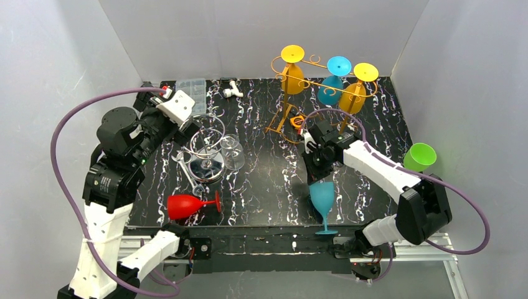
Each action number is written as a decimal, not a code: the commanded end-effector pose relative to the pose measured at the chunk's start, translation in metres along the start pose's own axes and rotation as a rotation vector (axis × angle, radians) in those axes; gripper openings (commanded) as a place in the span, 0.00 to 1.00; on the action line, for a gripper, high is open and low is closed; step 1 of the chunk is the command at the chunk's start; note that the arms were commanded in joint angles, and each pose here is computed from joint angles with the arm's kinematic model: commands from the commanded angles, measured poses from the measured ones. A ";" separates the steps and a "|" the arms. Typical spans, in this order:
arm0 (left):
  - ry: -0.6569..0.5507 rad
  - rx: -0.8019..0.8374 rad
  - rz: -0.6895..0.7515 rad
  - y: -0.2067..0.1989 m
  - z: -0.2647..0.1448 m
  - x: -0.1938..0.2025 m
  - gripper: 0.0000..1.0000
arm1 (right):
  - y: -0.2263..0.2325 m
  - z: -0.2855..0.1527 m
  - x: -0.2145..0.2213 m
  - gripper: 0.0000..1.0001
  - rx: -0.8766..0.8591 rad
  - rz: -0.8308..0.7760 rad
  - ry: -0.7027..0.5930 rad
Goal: Place the wine glass upside down on the wine glass rack
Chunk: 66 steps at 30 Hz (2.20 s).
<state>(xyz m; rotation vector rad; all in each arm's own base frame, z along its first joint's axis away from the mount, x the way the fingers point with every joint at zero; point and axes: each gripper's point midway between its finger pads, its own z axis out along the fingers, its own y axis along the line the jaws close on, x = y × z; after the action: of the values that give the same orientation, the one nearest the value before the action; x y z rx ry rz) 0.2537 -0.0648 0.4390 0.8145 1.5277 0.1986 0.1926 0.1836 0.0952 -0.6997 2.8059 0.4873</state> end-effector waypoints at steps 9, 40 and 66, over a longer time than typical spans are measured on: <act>-0.052 -0.008 -0.008 0.005 -0.006 -0.014 0.98 | 0.037 -0.096 -0.086 0.01 -0.043 -0.021 -0.285; -0.164 0.916 -0.540 -0.145 -0.012 -0.092 0.98 | 0.188 -0.393 -0.224 0.01 -0.582 -0.104 -1.263; 0.077 0.577 -1.478 -0.070 0.039 -0.111 0.98 | 0.200 -0.447 -0.237 0.01 -0.524 -0.182 -1.478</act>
<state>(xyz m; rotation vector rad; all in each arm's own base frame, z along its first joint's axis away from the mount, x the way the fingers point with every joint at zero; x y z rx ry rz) 0.2643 -0.1898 0.4526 -0.0042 1.9486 -1.2053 0.2506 0.2877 0.6011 -0.3836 1.3366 1.1067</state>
